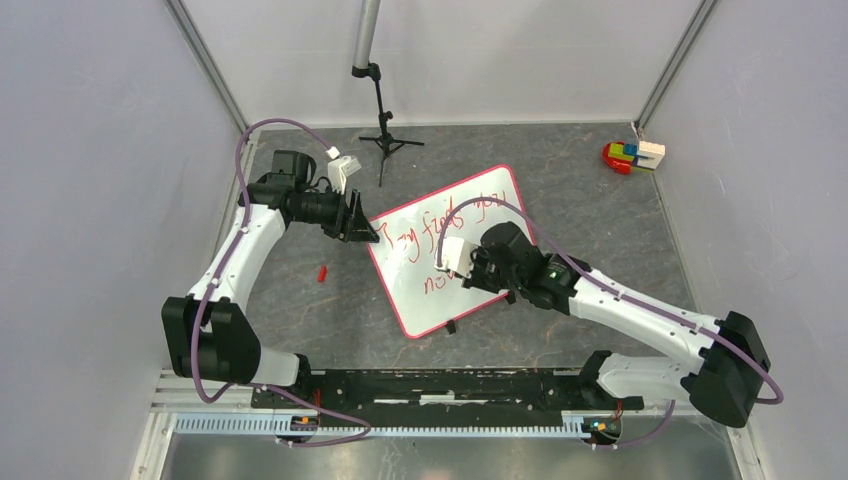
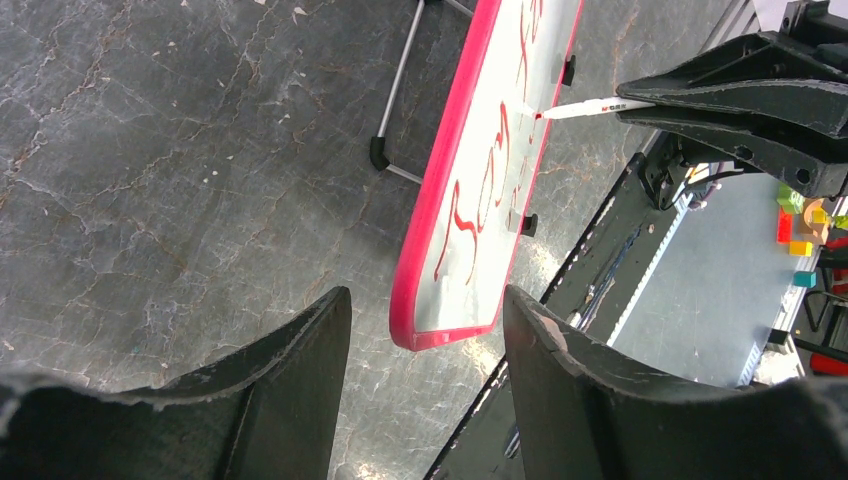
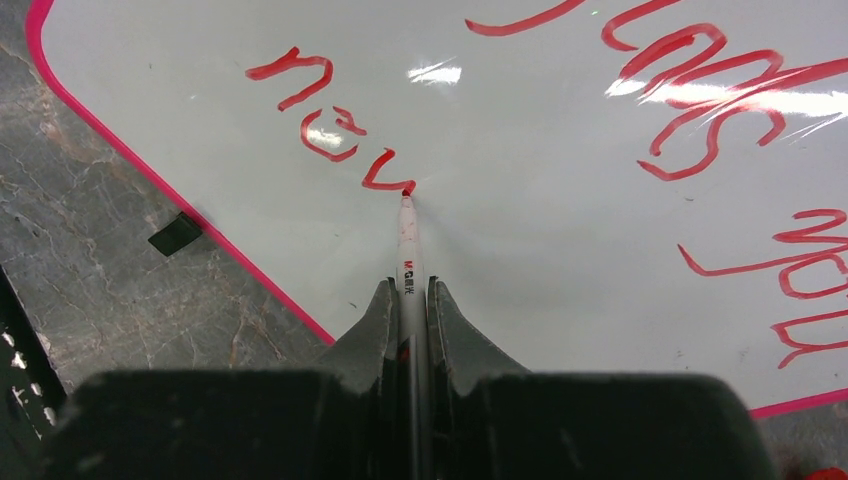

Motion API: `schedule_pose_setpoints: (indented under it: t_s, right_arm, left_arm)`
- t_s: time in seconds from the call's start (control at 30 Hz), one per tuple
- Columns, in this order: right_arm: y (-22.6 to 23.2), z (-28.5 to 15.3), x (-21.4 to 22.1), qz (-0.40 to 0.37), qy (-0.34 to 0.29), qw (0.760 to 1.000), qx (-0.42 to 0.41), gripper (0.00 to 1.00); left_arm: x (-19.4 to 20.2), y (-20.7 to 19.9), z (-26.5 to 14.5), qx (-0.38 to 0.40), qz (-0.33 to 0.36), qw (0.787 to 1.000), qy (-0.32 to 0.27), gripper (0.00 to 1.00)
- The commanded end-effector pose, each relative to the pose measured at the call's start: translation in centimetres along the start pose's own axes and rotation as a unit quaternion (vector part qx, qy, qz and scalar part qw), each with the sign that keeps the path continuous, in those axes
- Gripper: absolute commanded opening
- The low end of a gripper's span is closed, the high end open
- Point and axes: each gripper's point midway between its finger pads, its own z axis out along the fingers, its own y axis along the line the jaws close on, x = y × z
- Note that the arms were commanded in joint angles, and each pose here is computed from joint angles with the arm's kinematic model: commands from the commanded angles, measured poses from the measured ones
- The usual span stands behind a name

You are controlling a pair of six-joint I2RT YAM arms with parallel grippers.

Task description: Write a sentence on the whiteboard

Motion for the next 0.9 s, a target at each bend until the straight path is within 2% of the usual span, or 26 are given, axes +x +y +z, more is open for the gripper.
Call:
schedule_pose_setpoints:
  t_s: [0.0,0.2,0.87]
  right_arm:
    - [0.6,-0.2,1.6,-0.002,0.014,1.000,-0.006,0.00]
    - [0.7,-0.1,1.9,-0.007,0.019,1.000,-0.004,0.00]
    - [-3.7,-1.1,-1.2,-0.017,0.005,0.999,0.037,0.00]
  left_arm:
    - [-0.7,-0.4,-0.3,0.001,0.023,1.000,-0.015,0.64]
    - [-0.7,-0.4,-0.3,0.001,0.023,1.000,-0.014,0.64]
    - [-1.0,-0.5,-0.4,-0.001,0.026,1.000,-0.018,0.64]
